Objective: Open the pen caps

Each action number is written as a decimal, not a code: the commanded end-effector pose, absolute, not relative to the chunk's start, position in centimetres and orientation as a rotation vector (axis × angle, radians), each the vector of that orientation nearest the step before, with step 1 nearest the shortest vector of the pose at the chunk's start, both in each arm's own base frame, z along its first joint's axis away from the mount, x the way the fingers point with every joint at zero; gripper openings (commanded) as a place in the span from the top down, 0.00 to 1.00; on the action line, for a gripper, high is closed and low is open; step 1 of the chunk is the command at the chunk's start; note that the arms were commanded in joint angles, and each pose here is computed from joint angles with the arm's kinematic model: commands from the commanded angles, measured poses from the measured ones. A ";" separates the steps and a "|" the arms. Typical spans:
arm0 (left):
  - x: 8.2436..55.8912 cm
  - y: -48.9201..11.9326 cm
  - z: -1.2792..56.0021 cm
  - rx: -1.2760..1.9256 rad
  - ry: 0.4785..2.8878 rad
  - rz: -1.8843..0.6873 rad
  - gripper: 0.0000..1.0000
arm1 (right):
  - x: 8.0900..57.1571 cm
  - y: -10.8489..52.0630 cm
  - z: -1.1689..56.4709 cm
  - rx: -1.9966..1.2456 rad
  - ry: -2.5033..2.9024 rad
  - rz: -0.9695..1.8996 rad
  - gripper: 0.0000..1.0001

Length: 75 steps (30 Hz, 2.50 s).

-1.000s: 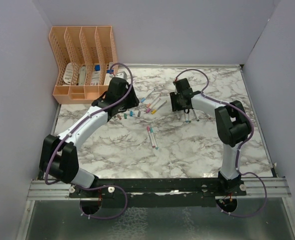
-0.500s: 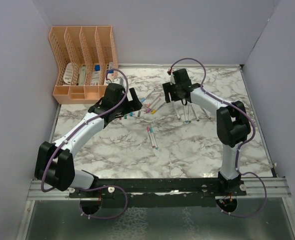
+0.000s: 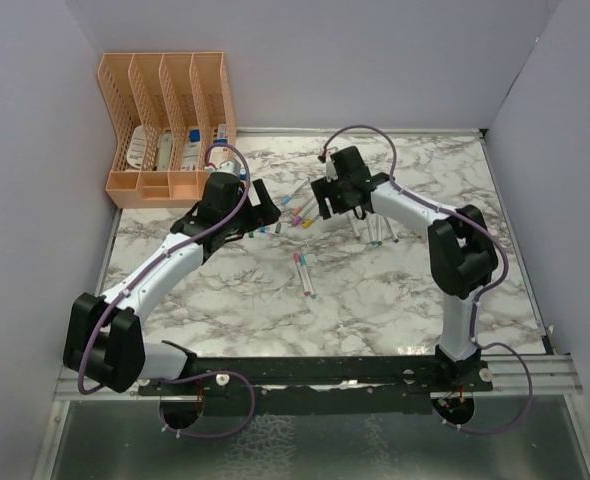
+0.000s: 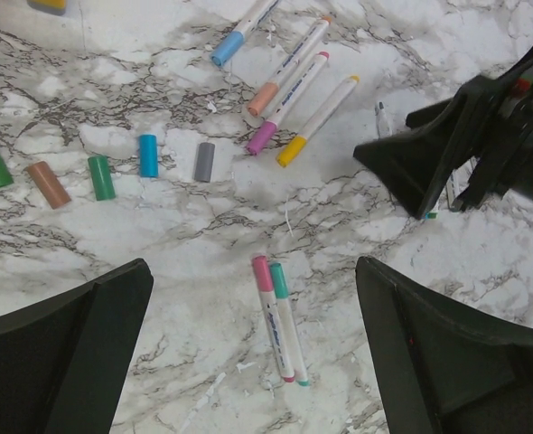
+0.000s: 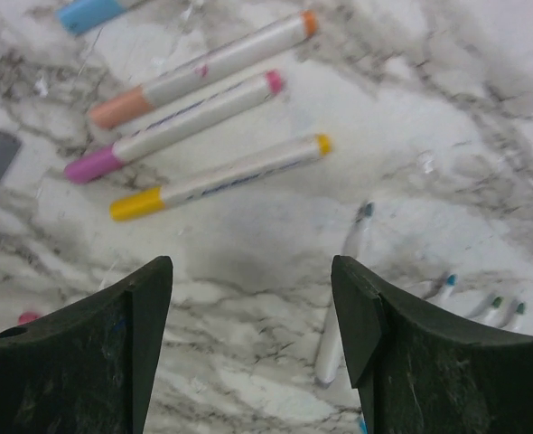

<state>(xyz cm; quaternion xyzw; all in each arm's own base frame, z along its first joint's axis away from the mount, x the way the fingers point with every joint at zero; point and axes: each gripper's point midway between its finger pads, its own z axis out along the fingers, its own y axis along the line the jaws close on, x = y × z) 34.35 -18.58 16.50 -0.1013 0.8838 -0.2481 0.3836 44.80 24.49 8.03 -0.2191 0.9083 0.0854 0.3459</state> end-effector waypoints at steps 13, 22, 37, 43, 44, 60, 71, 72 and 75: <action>34.0 -18.3 17.4 -0.280 2.202 -0.672 0.02 | 31.1 30.0 6.4 -0.718 2.420 0.284 0.30; 34.1 -18.2 17.2 -0.284 2.206 -0.665 0.02 | 30.0 29.8 5.0 -0.731 2.446 0.267 0.31; 33.9 -18.1 16.9 -0.283 2.212 -0.668 0.02 | 29.4 30.5 4.0 -0.741 2.464 0.263 0.31; 33.9 -18.1 16.8 -0.284 2.214 -0.670 0.02 | 29.2 30.3 3.3 -0.746 2.480 0.239 0.32; 33.9 -18.0 16.7 -0.285 2.214 -0.668 0.02 | 29.2 30.3 3.2 -0.748 2.481 0.238 0.32; 33.8 -18.0 16.5 -0.292 2.217 -0.681 0.02 | 27.9 29.6 1.3 -0.766 2.528 0.213 0.35; 33.8 -18.0 16.5 -0.291 2.219 -0.682 0.02 | 26.9 28.0 0.3 -0.762 2.560 0.165 0.57; 33.8 -18.0 16.5 -0.290 2.221 -0.682 0.02 | 26.8 27.9 0.2 -0.765 2.562 0.164 0.60; 33.8 -18.1 16.4 -0.293 2.222 -0.685 0.02 | 26.6 27.8 0.1 -0.769 2.565 0.169 0.71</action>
